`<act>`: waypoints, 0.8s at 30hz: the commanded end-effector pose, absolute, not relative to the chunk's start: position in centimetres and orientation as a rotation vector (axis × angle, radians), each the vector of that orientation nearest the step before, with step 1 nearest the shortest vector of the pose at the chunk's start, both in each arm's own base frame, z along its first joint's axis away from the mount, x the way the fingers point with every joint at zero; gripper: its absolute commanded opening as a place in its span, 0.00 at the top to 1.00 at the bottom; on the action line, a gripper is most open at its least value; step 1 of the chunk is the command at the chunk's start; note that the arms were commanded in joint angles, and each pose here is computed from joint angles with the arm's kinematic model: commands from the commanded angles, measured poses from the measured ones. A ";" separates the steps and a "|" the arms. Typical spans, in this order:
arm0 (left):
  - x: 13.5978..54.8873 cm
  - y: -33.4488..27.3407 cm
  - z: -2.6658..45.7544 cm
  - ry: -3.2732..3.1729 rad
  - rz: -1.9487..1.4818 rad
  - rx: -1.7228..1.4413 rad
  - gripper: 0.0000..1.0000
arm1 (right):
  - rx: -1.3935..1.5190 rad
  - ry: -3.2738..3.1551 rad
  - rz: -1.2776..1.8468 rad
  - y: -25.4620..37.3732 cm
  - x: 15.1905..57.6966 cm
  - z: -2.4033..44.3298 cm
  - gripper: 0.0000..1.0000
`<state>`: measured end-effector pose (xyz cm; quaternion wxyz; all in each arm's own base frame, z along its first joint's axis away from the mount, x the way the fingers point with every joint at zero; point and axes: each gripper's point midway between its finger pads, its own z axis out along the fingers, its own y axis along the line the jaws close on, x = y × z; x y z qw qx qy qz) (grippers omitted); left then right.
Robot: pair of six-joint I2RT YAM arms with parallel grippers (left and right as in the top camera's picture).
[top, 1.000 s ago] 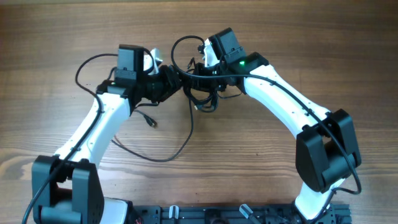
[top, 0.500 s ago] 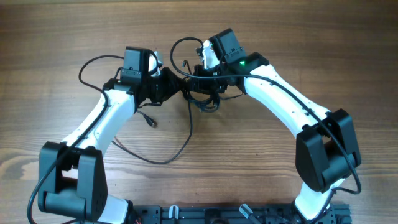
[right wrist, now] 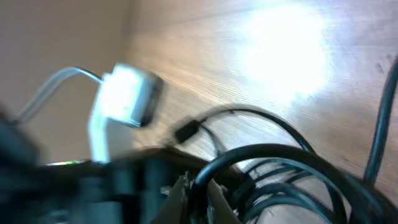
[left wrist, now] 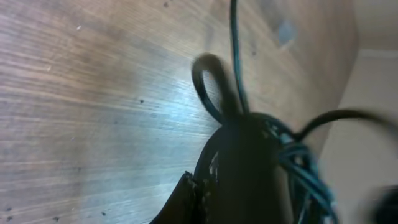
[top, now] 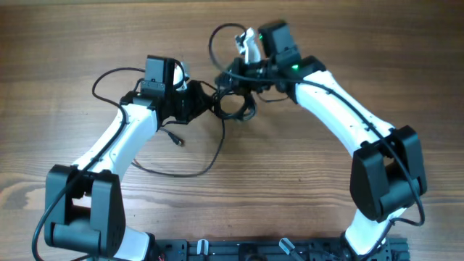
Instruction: Untangle cables
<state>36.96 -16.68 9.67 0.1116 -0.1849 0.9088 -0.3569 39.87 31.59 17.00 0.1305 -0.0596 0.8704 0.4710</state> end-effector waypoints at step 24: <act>34.2 -13.6 6.1 2.838 -0.726 -0.504 0.96 | 0.086 2.526 0.740 16.5 45.3 25.5 0.95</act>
